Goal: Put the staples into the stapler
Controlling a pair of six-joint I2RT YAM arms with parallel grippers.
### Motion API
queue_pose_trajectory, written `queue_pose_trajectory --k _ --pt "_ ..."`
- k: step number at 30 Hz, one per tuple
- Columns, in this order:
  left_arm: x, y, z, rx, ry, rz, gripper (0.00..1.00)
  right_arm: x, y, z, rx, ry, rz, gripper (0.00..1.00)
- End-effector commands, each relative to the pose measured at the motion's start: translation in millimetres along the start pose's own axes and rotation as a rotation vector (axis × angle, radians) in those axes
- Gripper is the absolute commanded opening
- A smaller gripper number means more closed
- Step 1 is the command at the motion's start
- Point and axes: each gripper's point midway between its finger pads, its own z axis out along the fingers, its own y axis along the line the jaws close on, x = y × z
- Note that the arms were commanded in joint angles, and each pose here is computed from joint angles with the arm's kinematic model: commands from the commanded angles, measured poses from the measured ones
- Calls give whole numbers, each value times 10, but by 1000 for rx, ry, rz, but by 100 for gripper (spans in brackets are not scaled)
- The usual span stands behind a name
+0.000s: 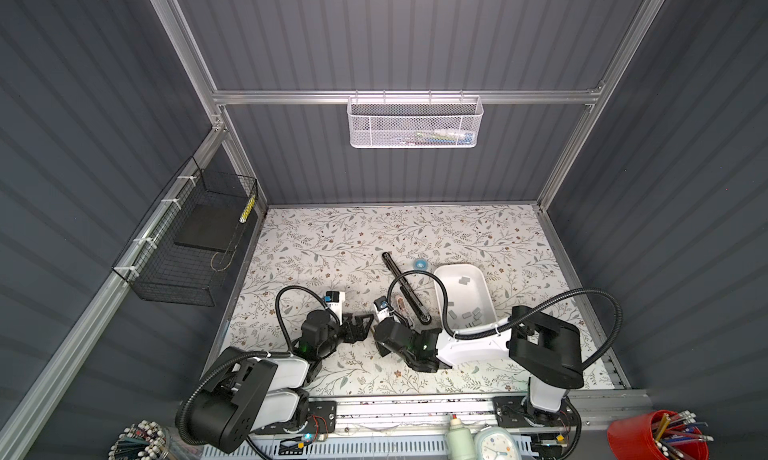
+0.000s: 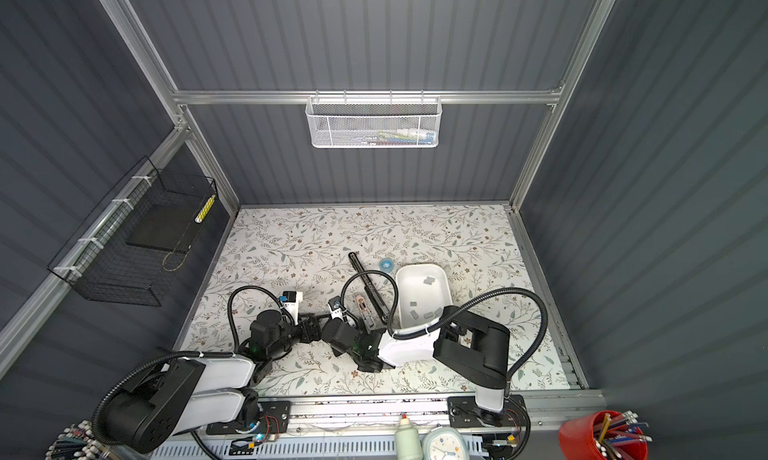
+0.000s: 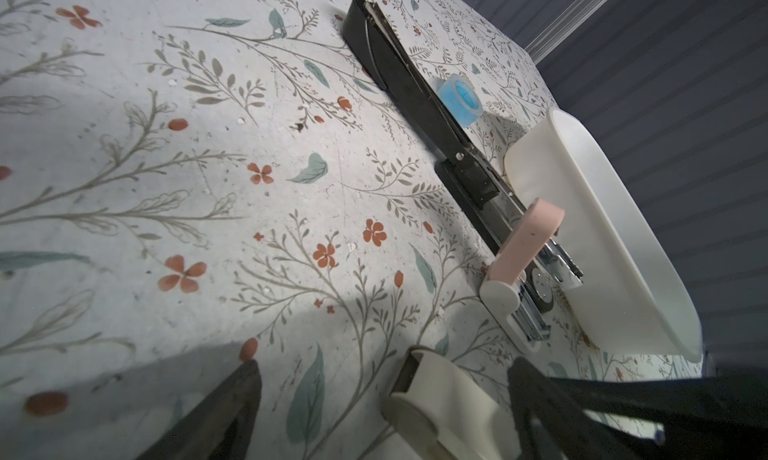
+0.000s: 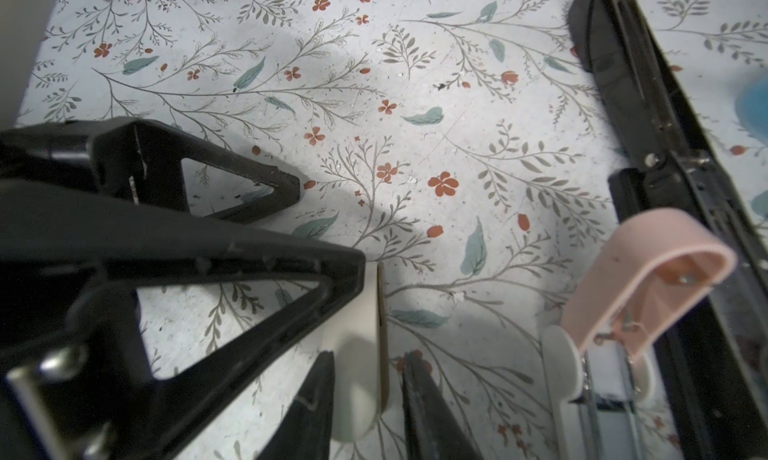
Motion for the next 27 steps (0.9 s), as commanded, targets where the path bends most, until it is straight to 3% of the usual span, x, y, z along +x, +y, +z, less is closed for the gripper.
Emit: queue_pose_trajectory --k 1,27 --pt "38 -34 -17 15 8 2 93 243 -118 69 41 60 -17 30" --pt "312 -47 -19 -66 80 10 88 556 -266 60 32 72 21 28"
